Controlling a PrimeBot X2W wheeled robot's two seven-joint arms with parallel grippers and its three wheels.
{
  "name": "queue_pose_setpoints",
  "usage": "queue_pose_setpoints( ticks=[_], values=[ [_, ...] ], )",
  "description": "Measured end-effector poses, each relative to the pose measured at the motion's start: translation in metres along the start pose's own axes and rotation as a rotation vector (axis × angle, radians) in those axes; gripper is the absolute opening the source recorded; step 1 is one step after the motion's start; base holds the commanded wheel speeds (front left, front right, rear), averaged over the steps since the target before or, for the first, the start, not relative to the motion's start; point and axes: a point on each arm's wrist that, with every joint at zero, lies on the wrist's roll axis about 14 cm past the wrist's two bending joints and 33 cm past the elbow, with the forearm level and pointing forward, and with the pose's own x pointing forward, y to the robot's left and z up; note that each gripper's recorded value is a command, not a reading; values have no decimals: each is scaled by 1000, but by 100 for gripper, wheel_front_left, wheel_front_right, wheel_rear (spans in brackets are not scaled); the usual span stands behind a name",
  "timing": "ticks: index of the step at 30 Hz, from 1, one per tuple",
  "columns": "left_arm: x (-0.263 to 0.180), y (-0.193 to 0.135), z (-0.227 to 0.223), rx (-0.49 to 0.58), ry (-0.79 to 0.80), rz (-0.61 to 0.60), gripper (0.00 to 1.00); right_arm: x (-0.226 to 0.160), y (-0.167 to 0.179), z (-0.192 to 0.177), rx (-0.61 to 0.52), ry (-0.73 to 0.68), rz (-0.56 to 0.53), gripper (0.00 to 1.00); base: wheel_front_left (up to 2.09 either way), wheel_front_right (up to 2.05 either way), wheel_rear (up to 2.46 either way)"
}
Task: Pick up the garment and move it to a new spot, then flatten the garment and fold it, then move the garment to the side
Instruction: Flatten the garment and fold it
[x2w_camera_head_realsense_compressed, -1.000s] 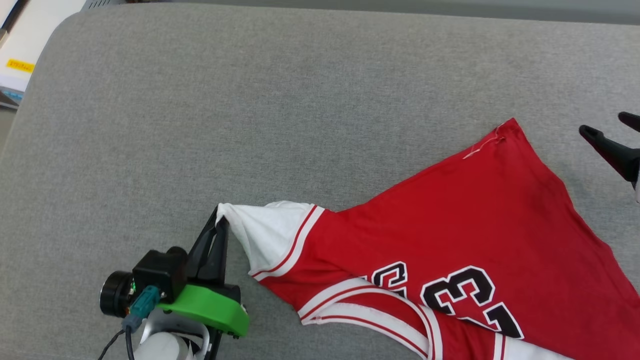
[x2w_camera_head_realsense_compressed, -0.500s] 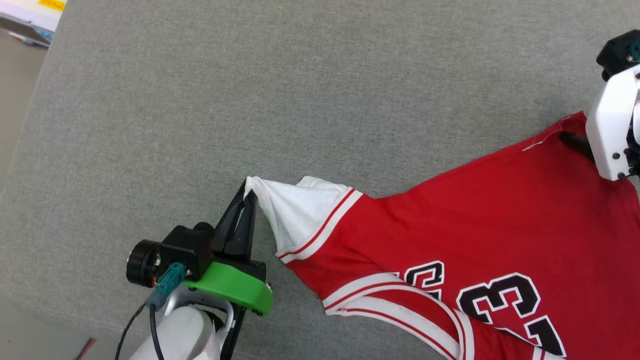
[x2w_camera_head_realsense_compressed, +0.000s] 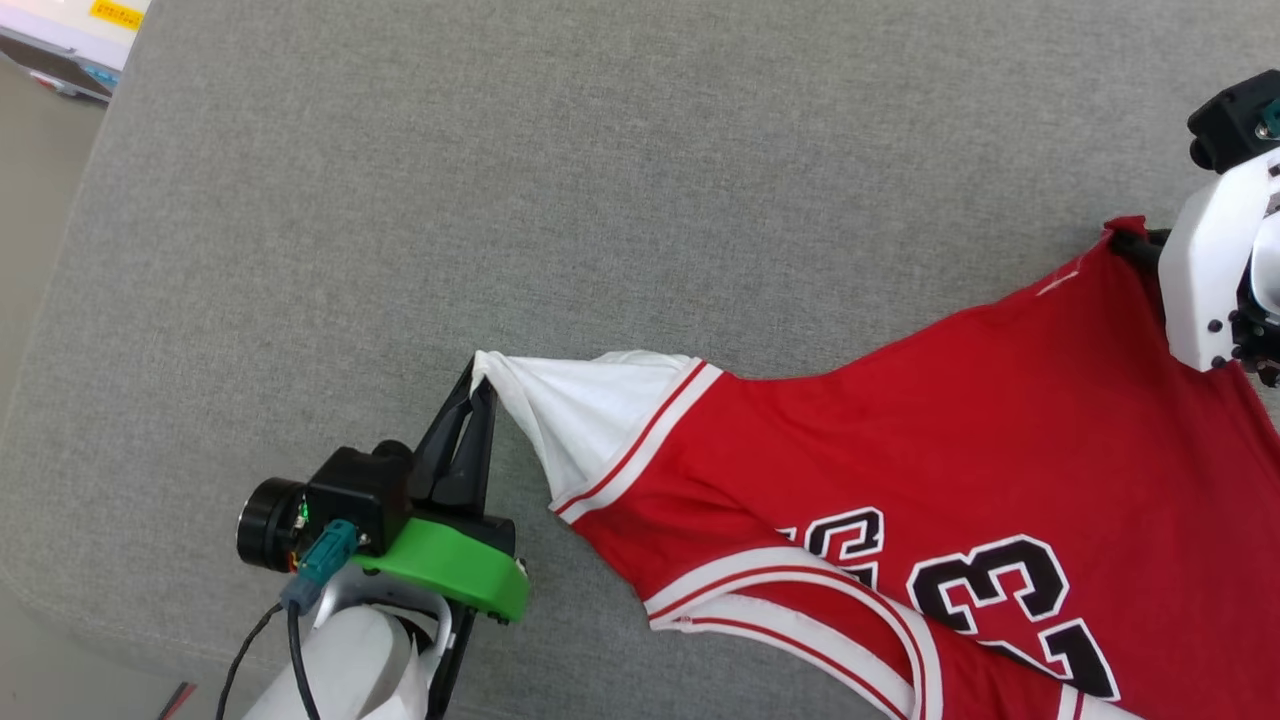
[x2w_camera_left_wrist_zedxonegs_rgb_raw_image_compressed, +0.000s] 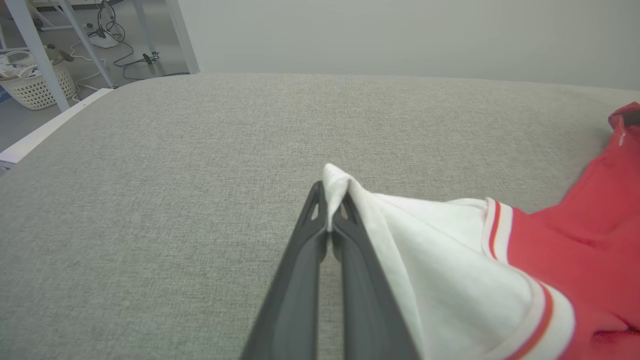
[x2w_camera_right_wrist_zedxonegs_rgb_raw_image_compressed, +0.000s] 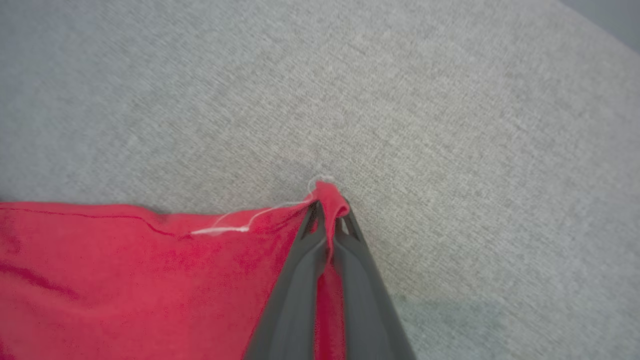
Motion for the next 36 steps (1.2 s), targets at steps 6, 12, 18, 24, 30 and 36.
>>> queue_pose_setpoints(
  ticks=[6,12,18,24,30,36],
  values=[
    [-3,6,32,57,-87,-17,0,-49,0,50,-34,-266,-21,0,0,0,0],
    [9,1,89,135,-231,-84,0,-107,-1,82,-59,-470,-52,0,0,0,0],
    [36,-23,171,231,-416,-195,0,-160,-12,103,-75,-618,-118,0,0,0,0],
    [72,-54,264,327,-605,-300,0,-196,-36,145,-129,-753,-215,0,0,0,0],
    [115,-74,337,434,-724,-347,0,-230,-70,211,-181,-927,-348,0,0,0,0],
    [150,-87,399,506,-818,-330,0,-249,-90,273,-232,-1045,-444,0,0,0,0]
  ],
)
